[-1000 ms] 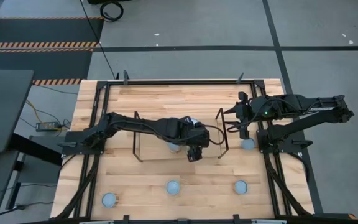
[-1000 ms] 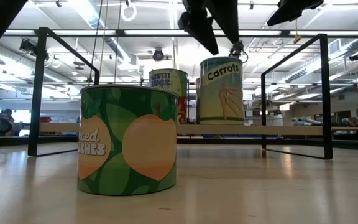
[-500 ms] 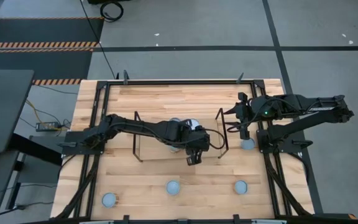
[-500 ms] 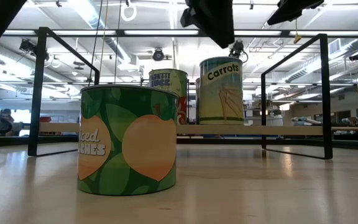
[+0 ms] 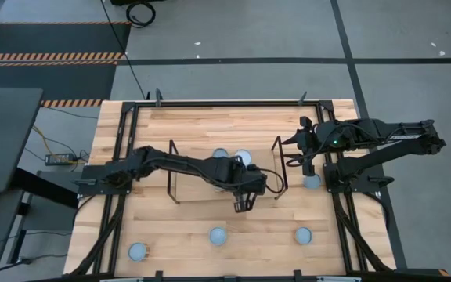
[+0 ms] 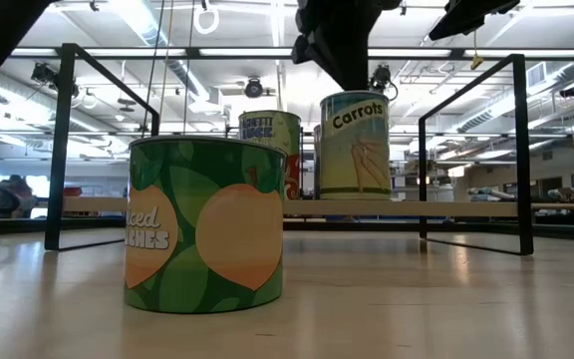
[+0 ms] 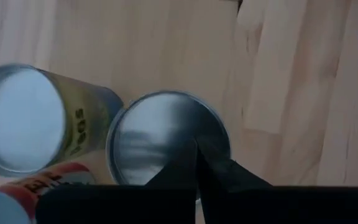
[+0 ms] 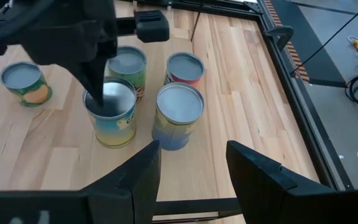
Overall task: Pick and place cans onto a shelf
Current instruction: Put the canned carrots on the shelf
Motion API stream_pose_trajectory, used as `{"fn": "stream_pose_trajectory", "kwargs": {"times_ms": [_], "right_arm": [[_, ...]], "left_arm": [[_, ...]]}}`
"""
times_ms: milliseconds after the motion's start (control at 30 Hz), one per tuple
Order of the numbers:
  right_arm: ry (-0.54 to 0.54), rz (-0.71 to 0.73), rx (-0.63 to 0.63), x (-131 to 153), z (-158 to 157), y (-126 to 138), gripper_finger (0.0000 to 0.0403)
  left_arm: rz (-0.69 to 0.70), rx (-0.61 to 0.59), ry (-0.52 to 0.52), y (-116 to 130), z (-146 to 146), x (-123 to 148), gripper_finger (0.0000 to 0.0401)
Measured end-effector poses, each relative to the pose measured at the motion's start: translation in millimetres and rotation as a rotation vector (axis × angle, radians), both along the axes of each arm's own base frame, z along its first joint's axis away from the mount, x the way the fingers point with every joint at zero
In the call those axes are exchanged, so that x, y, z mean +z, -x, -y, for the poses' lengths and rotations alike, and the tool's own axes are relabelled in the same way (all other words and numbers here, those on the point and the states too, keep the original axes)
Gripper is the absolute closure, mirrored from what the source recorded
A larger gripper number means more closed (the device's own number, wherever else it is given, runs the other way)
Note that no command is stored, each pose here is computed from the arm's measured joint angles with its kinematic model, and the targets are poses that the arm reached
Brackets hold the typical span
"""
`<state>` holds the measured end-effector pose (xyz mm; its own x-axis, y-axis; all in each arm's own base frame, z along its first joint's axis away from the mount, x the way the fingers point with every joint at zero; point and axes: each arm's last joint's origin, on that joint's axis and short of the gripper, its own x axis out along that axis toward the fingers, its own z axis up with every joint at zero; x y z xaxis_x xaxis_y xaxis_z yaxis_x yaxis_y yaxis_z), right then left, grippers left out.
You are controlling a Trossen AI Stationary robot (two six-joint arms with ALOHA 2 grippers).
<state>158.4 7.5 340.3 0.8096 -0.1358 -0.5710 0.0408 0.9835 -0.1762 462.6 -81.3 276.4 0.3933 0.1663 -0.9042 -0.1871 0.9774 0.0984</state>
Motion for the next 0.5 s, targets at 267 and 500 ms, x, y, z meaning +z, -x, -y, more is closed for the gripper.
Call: {"fn": "stream_pose_trajectory", "kwargs": {"times_ms": [267, 500], "right_arm": [[0.000, 0.000, 0.000, 0.0, 0.0, 0.0, 0.0213], [0.000, 0.000, 0.000, 0.1, 0.0, 0.1, 0.0213]], "left_arm": [[-0.024, 0.022, -0.028, -0.1, -7.4, -2.8, 0.0396], [-0.022, 0.018, -0.025, -0.5, -7.0, -3.0, 0.0391]]}}
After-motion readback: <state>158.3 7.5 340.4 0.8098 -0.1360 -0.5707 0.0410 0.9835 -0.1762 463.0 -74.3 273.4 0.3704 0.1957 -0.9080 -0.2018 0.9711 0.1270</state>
